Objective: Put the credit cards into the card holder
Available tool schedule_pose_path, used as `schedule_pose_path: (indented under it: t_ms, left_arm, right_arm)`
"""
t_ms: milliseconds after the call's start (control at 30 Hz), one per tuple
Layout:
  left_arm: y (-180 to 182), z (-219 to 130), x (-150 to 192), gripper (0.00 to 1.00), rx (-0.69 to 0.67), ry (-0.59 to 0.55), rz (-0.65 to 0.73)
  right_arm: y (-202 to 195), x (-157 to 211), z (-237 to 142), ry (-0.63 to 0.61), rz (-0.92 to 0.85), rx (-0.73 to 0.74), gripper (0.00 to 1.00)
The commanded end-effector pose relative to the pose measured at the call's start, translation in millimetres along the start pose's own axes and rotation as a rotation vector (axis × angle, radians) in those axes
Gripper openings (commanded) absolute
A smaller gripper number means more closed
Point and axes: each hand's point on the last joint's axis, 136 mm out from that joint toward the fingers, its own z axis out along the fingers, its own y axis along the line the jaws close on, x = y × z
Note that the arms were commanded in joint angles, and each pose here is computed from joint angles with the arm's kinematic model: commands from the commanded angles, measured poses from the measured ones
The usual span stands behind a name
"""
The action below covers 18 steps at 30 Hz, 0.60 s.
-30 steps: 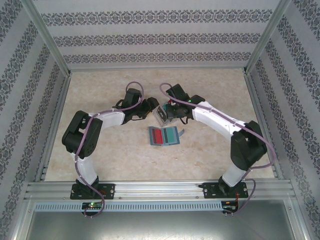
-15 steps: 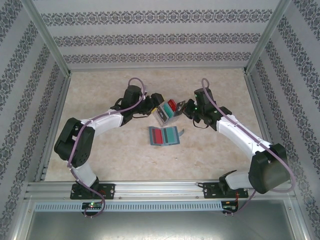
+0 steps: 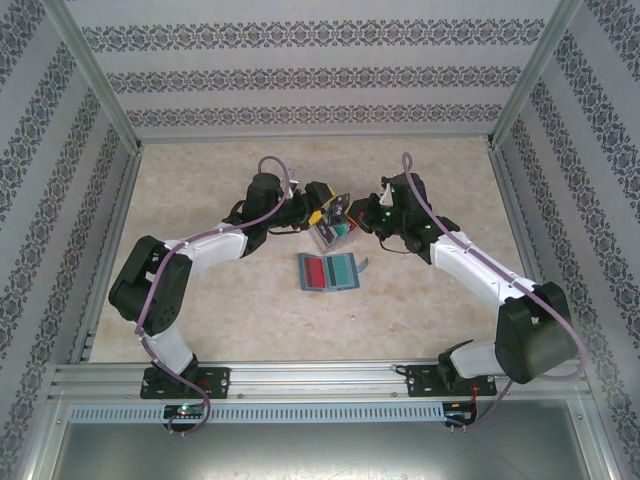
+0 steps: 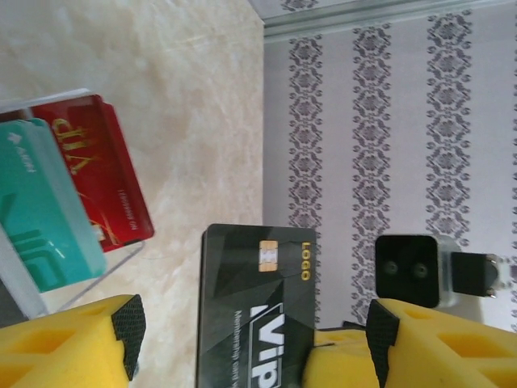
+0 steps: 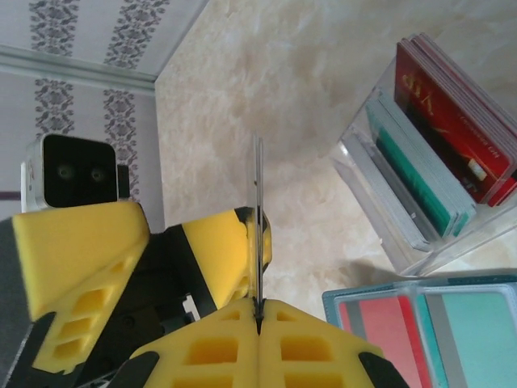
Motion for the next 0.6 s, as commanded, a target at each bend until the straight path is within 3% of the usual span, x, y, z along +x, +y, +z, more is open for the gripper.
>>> schedule_pose_path:
  t_ms: [0, 333, 567]
  left_arm:
    - [-45, -1, -2, 0.72, 0.142, 0.031, 0.07]
    - [-55, 6, 0, 0.7, 0.215, 0.069, 0.041]
    - [-62, 9, 4, 0.36, 0.239, 0.104, 0.043]
  right_arm:
    - [23, -4, -10, 0.012, -0.047, -0.133, 0.0]
    - [30, -9, -23, 0.032, -0.069, -0.205, 0.0]
    - [26, -9, -20, 0.057, -0.082, -0.203, 0.0]
